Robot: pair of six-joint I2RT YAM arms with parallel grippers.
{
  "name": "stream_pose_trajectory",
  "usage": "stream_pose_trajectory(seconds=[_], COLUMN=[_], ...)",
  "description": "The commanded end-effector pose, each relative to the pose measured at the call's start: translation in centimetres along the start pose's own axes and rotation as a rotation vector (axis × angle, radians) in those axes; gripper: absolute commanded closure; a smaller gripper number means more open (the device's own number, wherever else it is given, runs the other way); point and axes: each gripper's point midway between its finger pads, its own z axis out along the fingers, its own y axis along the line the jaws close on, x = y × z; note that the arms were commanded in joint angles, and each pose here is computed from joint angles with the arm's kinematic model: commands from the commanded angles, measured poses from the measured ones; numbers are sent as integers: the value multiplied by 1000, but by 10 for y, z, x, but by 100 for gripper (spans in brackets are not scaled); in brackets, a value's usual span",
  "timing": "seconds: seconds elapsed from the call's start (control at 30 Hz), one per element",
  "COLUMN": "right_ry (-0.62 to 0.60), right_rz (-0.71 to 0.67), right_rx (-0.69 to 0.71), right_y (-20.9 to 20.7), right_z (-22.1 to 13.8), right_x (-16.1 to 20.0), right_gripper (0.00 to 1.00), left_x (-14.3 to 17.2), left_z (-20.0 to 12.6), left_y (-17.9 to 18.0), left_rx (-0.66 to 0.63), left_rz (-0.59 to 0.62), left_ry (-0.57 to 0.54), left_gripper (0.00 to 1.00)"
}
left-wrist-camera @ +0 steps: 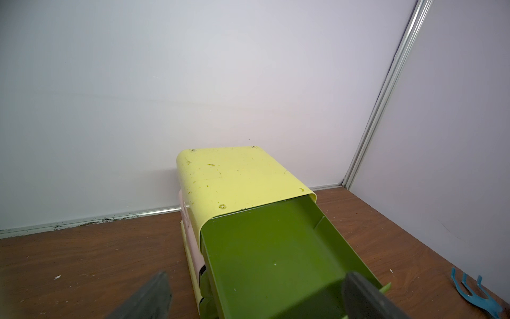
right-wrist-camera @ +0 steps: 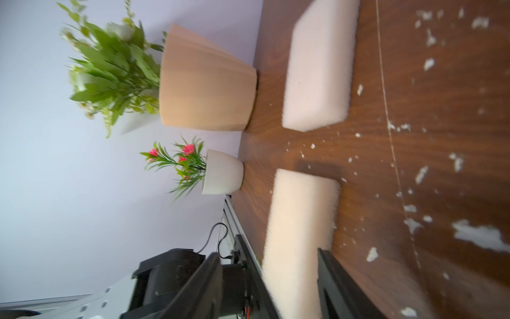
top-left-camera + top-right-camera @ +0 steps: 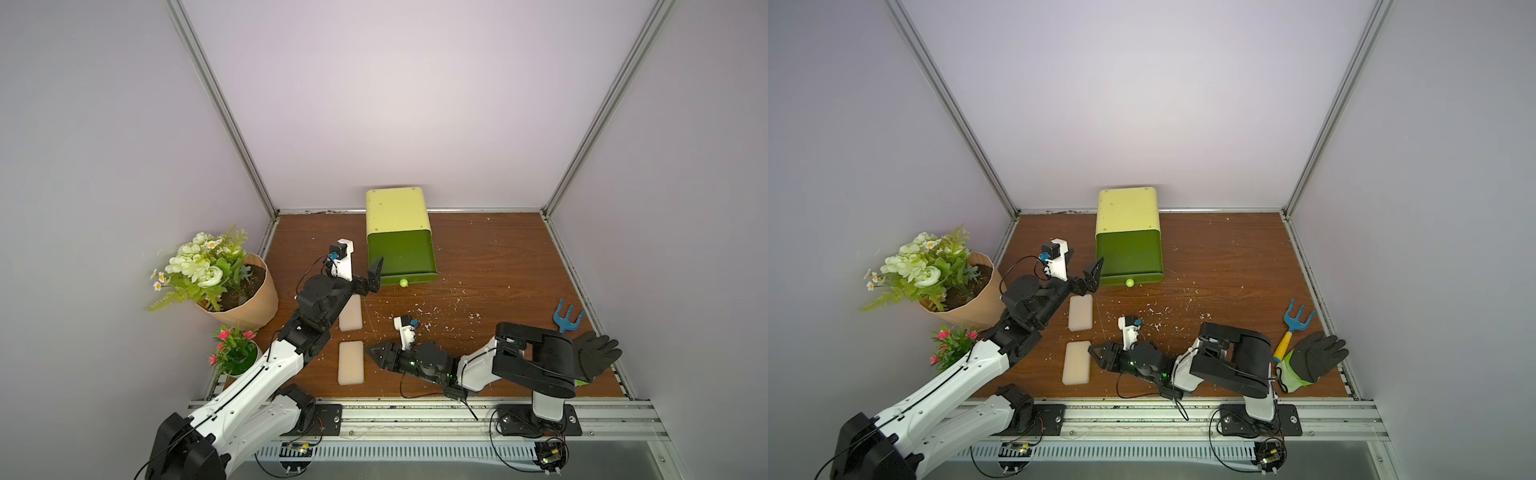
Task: Take the sponge out of the drawer
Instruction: Place the sponge at the center of the board.
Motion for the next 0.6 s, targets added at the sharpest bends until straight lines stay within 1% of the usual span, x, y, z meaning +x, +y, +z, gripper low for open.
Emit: stream_pose_trajectory(seconds=[0.0,0.1,0.27,0.47,0.57], right_ry=[-107,-157,-254,-334,-361], right_rz=[-154,-235,-346,-453,-478], right_rx=[34,67,143,256,308], right_y=[13,19,20,20,12], right_z=[-9,-19,-40,-65,-78], right_x=[-29,-45,-77,-109,-122], right_gripper=[39,36,32,21,19], left_x=[-10,-11,0,16,24], left_z=[-7,-11,-13,-8,-6], left_y=[-14,-21,-31,-26,-22], left_rx=[67,111,172,151,138], left_rz=[36,57,113,123,124], left_ry=[-35,-30,41,124,164], left_gripper=[1,0,0,0,0])
